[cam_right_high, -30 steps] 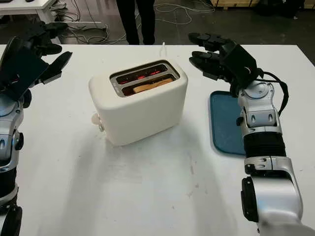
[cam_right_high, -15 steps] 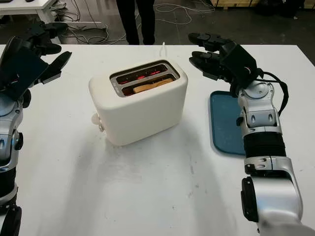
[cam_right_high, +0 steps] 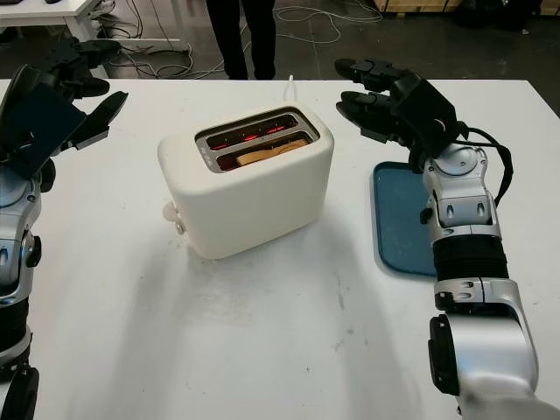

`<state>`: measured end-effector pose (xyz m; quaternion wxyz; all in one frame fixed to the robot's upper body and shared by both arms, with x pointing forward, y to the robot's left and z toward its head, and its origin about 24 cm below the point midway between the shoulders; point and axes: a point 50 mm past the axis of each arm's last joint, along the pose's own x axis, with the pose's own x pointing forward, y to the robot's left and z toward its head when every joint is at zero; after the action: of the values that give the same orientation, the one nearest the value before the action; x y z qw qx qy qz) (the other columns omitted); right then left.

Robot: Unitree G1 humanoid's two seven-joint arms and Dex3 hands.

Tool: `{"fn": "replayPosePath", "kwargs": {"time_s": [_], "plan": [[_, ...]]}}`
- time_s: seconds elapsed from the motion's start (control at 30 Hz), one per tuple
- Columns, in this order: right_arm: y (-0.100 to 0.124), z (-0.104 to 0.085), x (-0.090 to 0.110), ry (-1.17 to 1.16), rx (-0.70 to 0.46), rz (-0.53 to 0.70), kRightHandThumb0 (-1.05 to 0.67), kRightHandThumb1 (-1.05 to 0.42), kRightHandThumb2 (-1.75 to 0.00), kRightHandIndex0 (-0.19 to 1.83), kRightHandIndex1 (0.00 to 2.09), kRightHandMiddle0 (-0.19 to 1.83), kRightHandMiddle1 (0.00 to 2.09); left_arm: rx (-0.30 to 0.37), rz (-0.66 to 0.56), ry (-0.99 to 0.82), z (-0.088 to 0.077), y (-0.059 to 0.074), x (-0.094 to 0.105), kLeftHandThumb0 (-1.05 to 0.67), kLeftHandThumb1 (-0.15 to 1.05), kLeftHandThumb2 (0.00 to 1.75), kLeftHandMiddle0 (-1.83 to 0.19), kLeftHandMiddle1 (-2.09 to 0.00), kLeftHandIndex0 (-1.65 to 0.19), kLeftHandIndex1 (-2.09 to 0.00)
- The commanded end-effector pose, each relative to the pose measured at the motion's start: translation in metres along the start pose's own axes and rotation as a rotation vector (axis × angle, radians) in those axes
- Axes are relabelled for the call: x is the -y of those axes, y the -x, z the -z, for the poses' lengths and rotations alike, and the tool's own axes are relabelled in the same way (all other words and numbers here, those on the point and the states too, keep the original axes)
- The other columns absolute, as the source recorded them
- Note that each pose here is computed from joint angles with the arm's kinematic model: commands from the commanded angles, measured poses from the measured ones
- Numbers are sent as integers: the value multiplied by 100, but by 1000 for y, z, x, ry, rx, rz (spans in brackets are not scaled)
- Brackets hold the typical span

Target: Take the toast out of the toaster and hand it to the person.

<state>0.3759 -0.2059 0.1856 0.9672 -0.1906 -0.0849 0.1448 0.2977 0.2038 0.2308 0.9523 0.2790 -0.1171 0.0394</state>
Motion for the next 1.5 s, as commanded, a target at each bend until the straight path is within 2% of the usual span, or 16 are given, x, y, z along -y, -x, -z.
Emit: {"fn": "replayPosePath", "kwargs": {"time_s": [0.0,0.8,0.93,1.47], "plan": [[-1,-4,1,-3,24,4,-37,-92,-27,53,1,52,0,7,-8,-11,0,1,-1,-37,92,43,0,-103,-27,-40],[0,-7,3,10,33,7,-34,-92,-28,52,0,51,0,-34,-16,13,6,3,-1,-36,92,44,-3,-100,-27,-41],[-1,-7,2,6,33,5,-34,-92,-28,51,0,50,0,-18,-10,-9,4,2,-1,-35,92,45,-5,-99,-28,-42],[-1,-7,2,10,31,8,-34,-92,-28,52,1,52,1,-26,-11,11,3,2,-1,-36,92,44,-2,-97,-26,-40]]}}
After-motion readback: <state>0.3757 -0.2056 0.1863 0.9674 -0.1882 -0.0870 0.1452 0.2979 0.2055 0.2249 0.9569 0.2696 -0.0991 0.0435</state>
